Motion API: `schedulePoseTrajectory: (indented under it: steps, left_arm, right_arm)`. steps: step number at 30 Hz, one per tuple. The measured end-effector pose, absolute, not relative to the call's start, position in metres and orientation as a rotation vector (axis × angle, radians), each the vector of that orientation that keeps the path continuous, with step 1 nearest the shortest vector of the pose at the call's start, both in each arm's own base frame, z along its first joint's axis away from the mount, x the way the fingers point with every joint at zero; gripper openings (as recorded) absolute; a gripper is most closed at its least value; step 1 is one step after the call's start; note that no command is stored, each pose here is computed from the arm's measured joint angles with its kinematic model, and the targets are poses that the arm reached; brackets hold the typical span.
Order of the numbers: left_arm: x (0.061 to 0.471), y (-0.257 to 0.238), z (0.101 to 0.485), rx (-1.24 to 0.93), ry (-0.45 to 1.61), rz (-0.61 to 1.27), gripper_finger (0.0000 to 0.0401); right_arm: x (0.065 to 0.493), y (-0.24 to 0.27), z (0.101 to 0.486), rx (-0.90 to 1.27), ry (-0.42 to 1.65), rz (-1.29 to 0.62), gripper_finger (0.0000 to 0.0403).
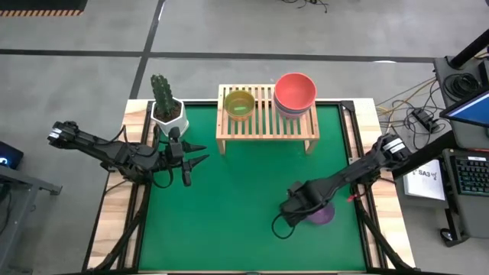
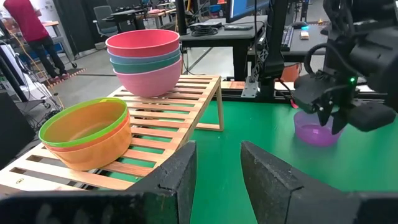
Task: Place and stack bowls onto a shelf
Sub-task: Stack the purple bowl on top of the green bowl on the shelf
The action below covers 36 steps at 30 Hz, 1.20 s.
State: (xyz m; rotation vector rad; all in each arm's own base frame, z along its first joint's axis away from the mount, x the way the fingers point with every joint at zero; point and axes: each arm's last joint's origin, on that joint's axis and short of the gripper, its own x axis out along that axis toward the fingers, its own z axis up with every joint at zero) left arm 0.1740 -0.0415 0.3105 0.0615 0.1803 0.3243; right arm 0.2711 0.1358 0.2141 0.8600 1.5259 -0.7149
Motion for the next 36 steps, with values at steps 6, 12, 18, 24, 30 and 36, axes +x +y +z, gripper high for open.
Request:
schedulePoseTrajectory:
  steps: [6, 12, 18, 24, 30, 36]
  left_arm:
    - [0.174, -0.041, 0.31, 0.057, 0.18, 0.325, 0.0109]
    - [0.174, -0.042, 0.311, 0.058, 0.179, 0.324, 0.0109]
    - [0.174, -0.041, 0.311, 0.058, 0.179, 0.325, 0.0109]
    - [0.174, -0.042, 0.31, 0.058, 0.18, 0.324, 0.0109]
    - [0.174, -0.042, 0.31, 0.058, 0.18, 0.324, 0.0109]
    - [0.174, -0.042, 0.311, 0.058, 0.179, 0.325, 0.0109]
  right_arm:
    - [0.275, 0.138, 0.201, 0.84, 1.548, -0.753, 0.0182]
    - [0.276, 0.138, 0.187, 0.812, 1.577, -0.793, 0.0156]
    - [0.277, 0.138, 0.183, 0.789, 1.589, -0.778, 0.0086]
    - [0.277, 0.138, 0.183, 0.776, 1.593, -0.759, 0.0014]
    - [0.284, 0.138, 0.193, 0.727, 1.623, -0.603, 0.0009]
    - [0.312, 0.136, 0.235, 0.657, 1.534, -0.308, 0.0009]
